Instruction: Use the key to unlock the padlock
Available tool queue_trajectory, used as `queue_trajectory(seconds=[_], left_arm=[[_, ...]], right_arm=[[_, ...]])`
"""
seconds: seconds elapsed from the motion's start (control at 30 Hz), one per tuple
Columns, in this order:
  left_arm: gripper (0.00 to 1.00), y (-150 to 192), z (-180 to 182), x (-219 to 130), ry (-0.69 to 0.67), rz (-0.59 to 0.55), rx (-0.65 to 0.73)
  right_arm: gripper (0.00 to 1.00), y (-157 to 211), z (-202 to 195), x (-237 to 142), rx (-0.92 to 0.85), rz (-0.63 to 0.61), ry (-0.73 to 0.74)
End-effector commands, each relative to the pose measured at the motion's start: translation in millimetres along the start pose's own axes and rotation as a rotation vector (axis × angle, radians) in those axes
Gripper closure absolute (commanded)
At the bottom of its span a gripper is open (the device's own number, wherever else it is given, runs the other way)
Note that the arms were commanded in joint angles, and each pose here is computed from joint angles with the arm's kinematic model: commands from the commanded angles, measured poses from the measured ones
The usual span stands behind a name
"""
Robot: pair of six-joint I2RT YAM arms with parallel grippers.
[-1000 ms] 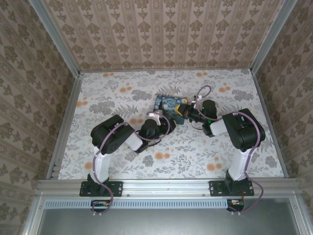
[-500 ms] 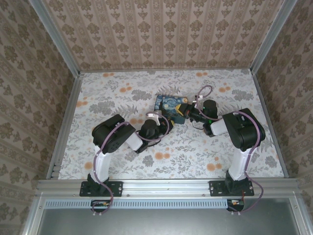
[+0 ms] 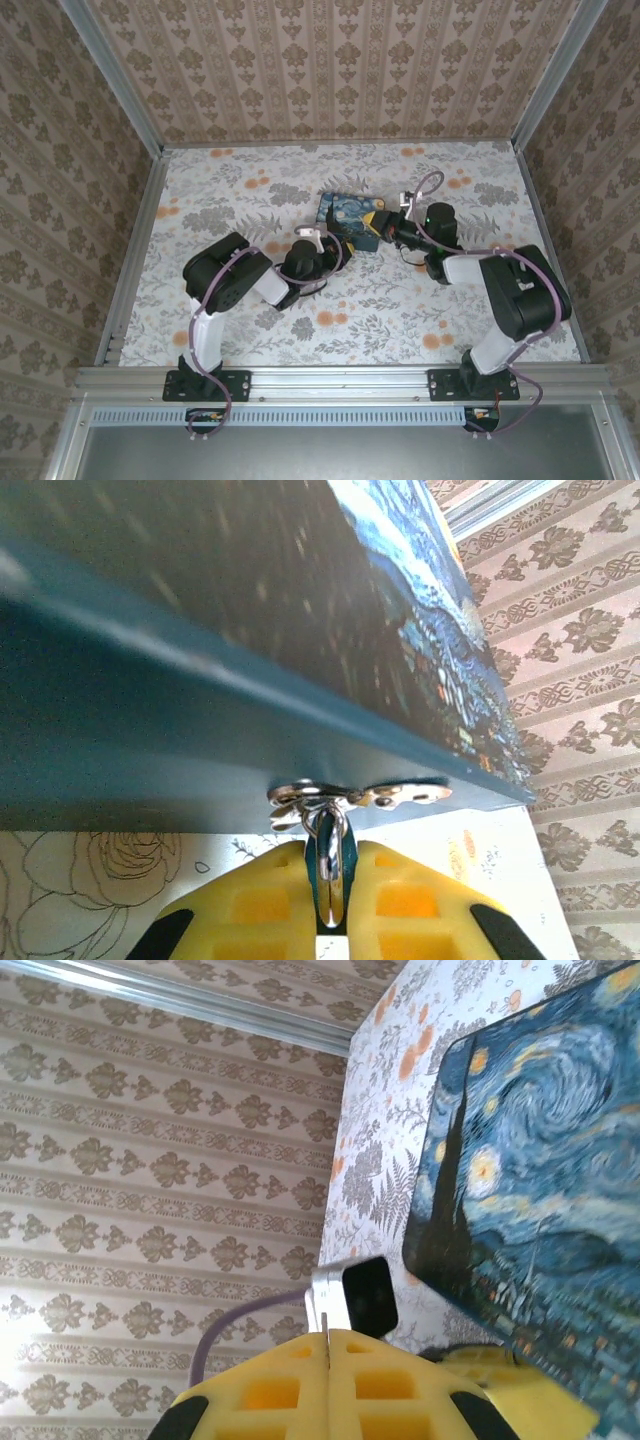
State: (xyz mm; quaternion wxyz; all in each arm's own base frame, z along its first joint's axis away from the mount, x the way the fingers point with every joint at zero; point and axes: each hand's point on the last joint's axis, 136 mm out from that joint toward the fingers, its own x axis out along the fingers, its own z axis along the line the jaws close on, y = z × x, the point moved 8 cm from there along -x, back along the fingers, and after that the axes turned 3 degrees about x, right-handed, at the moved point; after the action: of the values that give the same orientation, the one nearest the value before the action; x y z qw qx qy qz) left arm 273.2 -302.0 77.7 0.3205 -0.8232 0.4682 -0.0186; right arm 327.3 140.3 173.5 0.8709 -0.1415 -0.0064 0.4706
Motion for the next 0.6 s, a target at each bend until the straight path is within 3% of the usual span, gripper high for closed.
queue_trajectory(seconds=[0.0, 0.27, 0.57], left_arm=[[1.00, -15, -21, -4, 0.087, -0.021, -0.025], [1.00, -22, -24, -9, 0.136, 0.009, -0.082], [1.00, -27, -36, -11, 0.202, 0.044, -0.129]], right_arm=[[1.00, 19, -9, -13, -0.004, 0.058, 0.042], [1.00, 54, -39, -34, 0.008, 0.121, 0.102], [1.00, 66, -63, -26, 0.077, 0.116, 0.097]])
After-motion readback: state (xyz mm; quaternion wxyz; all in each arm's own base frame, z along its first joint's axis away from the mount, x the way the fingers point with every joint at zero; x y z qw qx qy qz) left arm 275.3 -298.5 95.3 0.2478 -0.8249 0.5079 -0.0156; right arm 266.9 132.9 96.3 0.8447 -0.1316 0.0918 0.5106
